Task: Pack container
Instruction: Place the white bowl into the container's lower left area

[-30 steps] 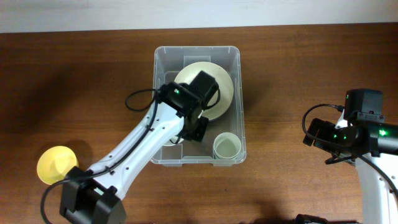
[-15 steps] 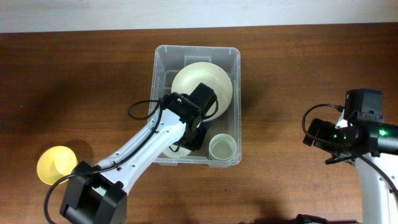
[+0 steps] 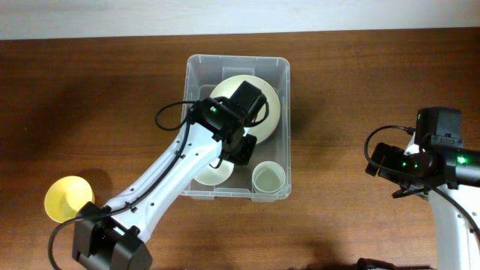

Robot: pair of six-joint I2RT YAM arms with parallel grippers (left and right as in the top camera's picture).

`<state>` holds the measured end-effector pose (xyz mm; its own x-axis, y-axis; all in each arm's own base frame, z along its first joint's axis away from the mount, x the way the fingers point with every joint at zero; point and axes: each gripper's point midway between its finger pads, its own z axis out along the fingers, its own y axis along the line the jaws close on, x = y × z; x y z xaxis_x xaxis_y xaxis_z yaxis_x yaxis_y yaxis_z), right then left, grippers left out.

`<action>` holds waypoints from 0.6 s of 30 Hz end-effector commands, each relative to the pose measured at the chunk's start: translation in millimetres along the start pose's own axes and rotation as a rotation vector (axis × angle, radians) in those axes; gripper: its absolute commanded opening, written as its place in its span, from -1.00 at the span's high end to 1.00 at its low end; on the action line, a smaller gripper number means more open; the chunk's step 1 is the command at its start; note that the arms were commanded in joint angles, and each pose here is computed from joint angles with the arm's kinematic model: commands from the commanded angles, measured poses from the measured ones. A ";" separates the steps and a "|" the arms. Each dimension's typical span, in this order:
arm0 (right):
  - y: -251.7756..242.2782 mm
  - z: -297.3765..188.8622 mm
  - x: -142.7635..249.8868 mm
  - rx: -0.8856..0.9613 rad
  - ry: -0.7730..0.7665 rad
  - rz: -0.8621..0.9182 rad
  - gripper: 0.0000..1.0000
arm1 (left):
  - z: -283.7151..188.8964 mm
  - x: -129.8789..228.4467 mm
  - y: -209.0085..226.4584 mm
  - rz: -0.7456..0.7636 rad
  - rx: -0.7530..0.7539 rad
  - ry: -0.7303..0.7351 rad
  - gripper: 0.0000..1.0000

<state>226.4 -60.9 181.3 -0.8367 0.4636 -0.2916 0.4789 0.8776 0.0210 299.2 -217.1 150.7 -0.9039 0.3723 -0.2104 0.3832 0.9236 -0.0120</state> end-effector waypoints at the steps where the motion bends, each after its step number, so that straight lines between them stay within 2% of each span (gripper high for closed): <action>1: -1.4 -1.2 0.5 -0.002 -0.006 0.000 -0.97 | -8.7 -4.9 0.7 0.018 -0.002 -0.023 0.27; 5: -1.4 -1.2 0.5 -0.002 -0.006 0.000 -0.97 | -27.0 -14.6 8.4 0.001 -0.015 -0.069 0.25; 7: -1.4 -1.2 0.5 -0.002 -0.006 0.000 -0.97 | -49.0 -23.1 29.9 -0.037 -0.068 -0.123 0.24; 11: -1.3 -1.2 0.3 -0.002 -0.007 0.000 -0.98 | -108.9 -28.4 86.5 -0.170 -0.140 -0.248 0.04; 15: -1.3 -1.2 0.1 -0.003 -0.008 0.000 -0.98 | -156.4 -0.1 152.2 -0.378 -0.196 -0.326 -0.15; 18: -1.2 -1.2 0.1 -0.003 -0.007 0.000 -0.98 | -184.4 47.4 215.8 -0.634 -0.278 -0.346 -0.18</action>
<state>226.5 -61.0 181.3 -0.8367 0.4632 -0.2921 0.4787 0.8777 0.0207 325.4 -49.9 292.0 -0.8761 -0.0409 -0.4803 -0.0587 0.9980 0.0222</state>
